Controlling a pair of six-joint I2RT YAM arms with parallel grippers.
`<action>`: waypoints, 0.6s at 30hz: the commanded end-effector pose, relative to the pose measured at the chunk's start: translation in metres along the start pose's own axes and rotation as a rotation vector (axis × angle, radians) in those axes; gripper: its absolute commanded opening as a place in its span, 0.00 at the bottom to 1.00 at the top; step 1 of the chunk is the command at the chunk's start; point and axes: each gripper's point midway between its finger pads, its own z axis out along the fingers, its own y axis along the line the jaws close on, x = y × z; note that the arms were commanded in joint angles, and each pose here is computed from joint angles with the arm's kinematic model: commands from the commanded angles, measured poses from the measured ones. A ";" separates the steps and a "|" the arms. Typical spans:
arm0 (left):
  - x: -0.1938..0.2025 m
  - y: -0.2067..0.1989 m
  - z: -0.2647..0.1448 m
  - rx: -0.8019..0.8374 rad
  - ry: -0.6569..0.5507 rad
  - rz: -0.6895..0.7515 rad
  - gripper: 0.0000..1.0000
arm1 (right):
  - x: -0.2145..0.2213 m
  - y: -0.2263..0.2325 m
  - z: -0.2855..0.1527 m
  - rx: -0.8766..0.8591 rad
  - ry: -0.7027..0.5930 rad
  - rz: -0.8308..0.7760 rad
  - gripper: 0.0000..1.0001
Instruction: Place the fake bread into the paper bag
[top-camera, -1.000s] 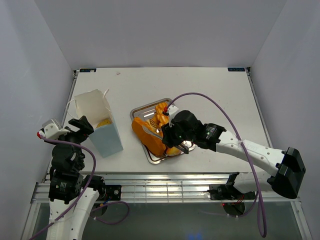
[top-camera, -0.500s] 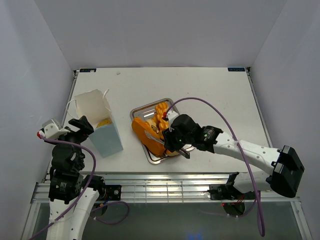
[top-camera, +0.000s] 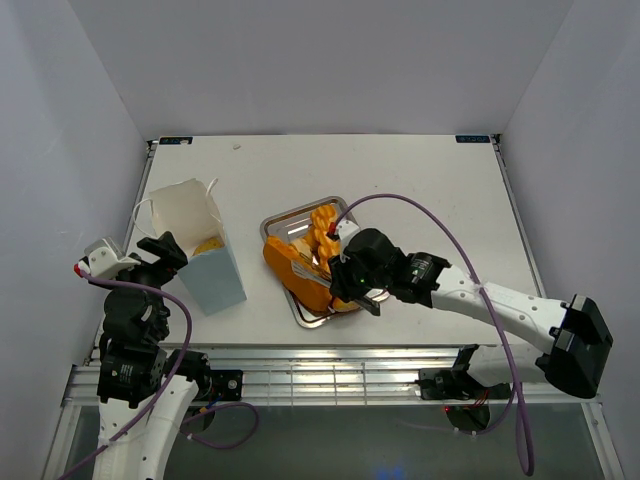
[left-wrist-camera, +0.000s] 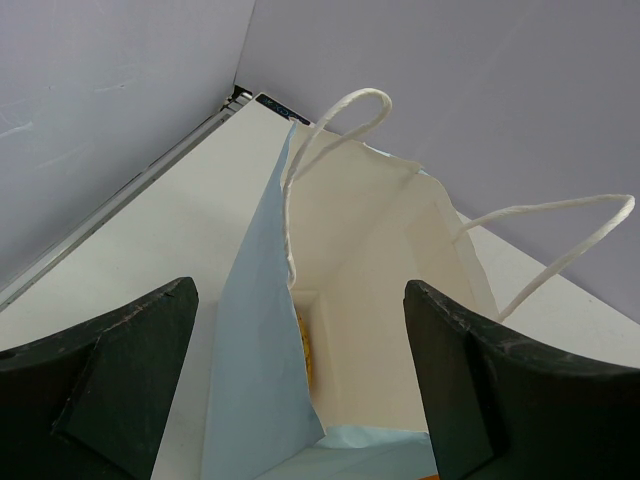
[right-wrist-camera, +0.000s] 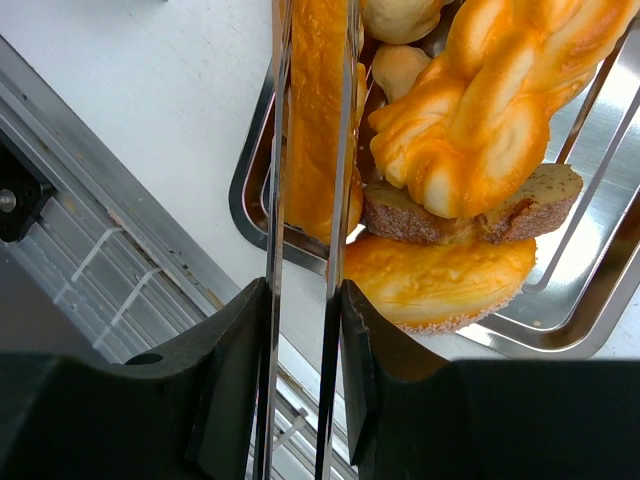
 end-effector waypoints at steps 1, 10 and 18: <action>0.000 -0.003 -0.001 0.022 -0.002 0.000 0.95 | -0.033 0.016 -0.017 -0.058 -0.117 0.006 0.16; 0.000 -0.003 0.000 0.018 -0.002 0.001 0.95 | -0.053 0.021 -0.027 -0.067 -0.186 0.029 0.11; -0.002 -0.003 -0.001 0.016 -0.006 -0.001 0.95 | -0.074 0.025 -0.042 -0.069 -0.264 0.052 0.09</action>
